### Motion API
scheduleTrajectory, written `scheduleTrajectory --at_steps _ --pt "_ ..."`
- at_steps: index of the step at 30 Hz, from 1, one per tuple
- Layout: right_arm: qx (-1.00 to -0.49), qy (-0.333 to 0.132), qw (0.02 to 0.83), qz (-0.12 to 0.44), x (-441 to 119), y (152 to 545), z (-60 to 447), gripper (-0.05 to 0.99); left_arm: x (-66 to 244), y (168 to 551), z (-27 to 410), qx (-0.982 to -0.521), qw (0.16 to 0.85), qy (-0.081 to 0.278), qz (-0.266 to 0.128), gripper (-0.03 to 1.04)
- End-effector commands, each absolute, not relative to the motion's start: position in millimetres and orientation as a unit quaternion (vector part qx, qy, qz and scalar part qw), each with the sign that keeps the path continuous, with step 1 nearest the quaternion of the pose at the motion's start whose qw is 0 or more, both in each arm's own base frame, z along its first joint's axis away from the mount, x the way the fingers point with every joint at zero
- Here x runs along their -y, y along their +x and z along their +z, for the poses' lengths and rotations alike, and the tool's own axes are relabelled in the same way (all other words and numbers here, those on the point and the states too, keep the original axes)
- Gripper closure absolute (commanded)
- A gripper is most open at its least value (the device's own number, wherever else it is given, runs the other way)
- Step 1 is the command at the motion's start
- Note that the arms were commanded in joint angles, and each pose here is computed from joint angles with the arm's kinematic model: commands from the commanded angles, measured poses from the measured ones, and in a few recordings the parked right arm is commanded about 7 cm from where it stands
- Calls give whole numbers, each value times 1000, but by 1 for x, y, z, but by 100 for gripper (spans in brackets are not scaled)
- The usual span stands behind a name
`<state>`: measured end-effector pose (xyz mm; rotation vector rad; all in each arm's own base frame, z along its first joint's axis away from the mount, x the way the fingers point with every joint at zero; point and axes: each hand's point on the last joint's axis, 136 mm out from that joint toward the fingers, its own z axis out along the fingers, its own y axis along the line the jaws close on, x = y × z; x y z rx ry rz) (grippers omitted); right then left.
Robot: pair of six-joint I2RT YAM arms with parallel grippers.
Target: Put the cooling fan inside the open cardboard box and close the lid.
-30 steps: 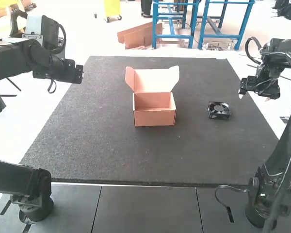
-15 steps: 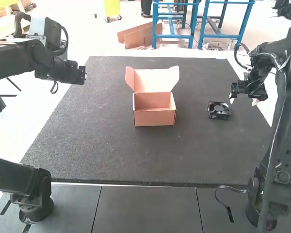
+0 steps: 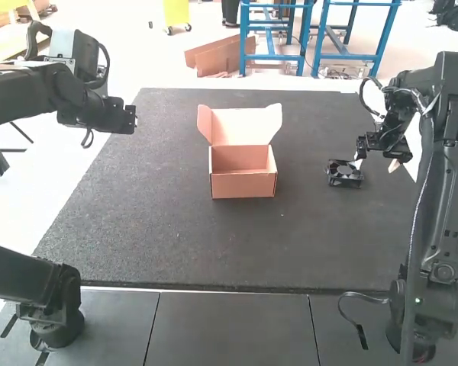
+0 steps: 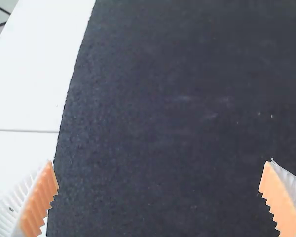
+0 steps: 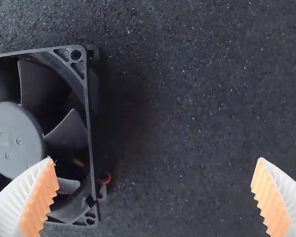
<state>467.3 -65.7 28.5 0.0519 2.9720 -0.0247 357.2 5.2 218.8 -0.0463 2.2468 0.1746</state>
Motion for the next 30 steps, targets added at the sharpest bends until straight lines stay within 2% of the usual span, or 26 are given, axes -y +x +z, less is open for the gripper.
scheduleTrajectory --at_steps 1,12,14,15,16,18,20,26,30 --pt "-996 14 90 -5 62 475 29 4 -2 363 234 -893 446 -21 61 4" --pt "-998 17 56 -2 62 466 8 5 -2 363 235 -892 447 -21 60 4" --pt "-999 18 51 -1 61 464 5 13 -2 363 235 -892 447 -21 61 4" --pt "-999 20 50 -1 62 464 4 20 -2 363 235 -892 447 -21 61 4" --pt "-998 23 50 2 62 463 3 34 -2 363 236 -892 447 -21 61 4" --pt "-998 39 52 20 58 464 1 69 -3 363 236 -892 447 -22 61 4" --pt "-997 44 57 36 53 466 2 96 -3 363 237 -892 448 -22 61 4" --pt "-995 49 75 53 45 475 16 94 -2 362 237 -893 446 -21 61 4" --pt "-990 42 107 80 35 478 57 94 -2 362 237 -893 445 -20 62 4"
